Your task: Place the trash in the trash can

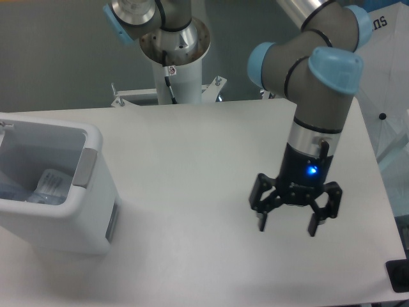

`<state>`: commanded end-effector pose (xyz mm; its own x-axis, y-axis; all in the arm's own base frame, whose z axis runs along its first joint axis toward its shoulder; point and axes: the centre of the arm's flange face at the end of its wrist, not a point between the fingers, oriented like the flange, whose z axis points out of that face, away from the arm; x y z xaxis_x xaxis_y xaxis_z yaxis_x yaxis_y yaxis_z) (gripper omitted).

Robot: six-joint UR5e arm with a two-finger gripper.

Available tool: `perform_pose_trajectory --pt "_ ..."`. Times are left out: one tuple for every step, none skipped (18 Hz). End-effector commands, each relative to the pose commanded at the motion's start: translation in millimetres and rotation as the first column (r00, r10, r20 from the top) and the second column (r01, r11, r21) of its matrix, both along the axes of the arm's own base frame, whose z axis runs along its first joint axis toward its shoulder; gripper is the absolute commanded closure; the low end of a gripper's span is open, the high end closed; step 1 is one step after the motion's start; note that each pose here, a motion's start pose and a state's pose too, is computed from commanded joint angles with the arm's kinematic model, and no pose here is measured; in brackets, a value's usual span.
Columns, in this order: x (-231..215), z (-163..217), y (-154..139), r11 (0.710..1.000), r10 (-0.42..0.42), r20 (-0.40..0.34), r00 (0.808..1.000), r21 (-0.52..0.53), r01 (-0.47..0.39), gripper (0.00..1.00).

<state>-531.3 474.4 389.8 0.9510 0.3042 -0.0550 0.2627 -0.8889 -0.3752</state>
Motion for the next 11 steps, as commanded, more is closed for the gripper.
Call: perform_pose_trajectory --pt "-1.6 -5.3 -2.9 0.998 -0.044 0.004 0.999 -0.046 0.045 0.0" --pt "-3.3 -9.0 -5.6 0.992 -0.088 0.011 0.996 -0.087 0.088 0.0" --pt "-4.7 -6.9 -8.4 0.984 -0.126 0.012 0.992 -0.123 0.127 0.0" --pt "-9.4 -5.7 -9.8 0.974 -0.16 0.015 0.987 -0.159 0.16 0.0" --pt "-13.5 -5.3 -9.2 0.962 -0.185 0.032 0.982 -0.196 0.188 0.0" --pt "-18.0 -6.0 -8.9 0.952 -0.199 0.056 0.978 -0.226 0.206 0.0" --pt "-21.0 -3.4 -6.4 0.943 -0.215 0.066 0.974 -0.245 0.224 0.0" --pt "-22.5 -1.5 -4.8 0.938 -0.227 0.071 0.971 -0.253 0.238 0.0" --pt "-22.1 -1.9 -3.8 0.936 -0.234 0.072 0.969 -0.254 0.245 0.0" --pt "-22.0 -2.7 -4.0 0.935 -0.234 0.073 0.969 -0.255 0.245 0.0" --pt "-21.0 -3.0 -3.9 0.934 -0.235 0.072 0.969 -0.26 0.245 0.0"
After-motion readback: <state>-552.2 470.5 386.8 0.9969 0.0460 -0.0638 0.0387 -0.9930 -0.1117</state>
